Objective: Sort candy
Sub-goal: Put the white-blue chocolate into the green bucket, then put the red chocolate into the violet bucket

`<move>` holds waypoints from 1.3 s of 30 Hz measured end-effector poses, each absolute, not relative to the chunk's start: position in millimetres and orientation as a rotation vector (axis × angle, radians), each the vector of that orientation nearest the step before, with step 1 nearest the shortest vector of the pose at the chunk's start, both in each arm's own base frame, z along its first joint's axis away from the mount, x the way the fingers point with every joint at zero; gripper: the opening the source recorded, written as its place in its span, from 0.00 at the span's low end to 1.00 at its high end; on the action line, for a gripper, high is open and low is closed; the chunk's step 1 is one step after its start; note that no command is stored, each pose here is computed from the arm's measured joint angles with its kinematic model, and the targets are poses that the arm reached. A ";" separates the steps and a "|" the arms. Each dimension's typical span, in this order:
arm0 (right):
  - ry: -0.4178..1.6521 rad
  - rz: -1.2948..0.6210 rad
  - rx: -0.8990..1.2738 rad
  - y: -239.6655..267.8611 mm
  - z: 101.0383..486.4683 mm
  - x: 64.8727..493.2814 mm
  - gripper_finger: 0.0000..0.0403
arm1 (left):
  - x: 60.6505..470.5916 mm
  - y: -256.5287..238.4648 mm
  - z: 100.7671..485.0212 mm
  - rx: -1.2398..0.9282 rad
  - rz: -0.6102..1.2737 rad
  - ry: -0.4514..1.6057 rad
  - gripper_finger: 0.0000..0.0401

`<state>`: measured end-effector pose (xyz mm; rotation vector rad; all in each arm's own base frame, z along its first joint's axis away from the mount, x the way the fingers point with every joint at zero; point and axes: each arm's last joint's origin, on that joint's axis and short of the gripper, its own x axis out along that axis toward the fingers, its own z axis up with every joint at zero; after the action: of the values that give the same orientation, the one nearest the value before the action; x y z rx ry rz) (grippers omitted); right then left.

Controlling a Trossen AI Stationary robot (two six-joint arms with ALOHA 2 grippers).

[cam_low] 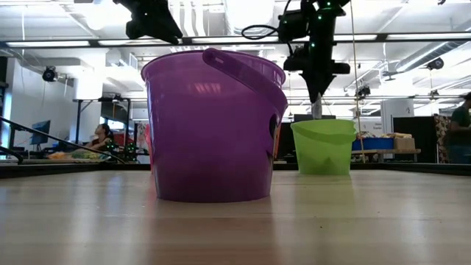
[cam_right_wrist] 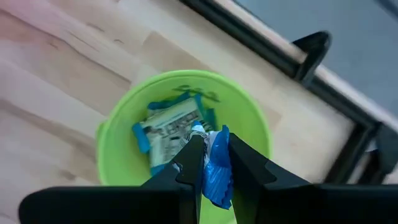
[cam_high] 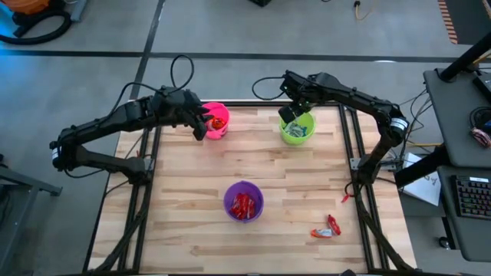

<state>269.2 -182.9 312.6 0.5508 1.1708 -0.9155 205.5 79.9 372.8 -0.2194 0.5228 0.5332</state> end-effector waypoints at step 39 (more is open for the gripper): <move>1.103 -0.774 0.800 -166.4 341.8 261.3 0.48 | 205.2 79.8 371.1 -0.233 0.537 0.533 0.29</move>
<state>261.3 -166.4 341.8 0.7997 1.1031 -0.7742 205.2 79.8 371.1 -0.2326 0.5330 0.5372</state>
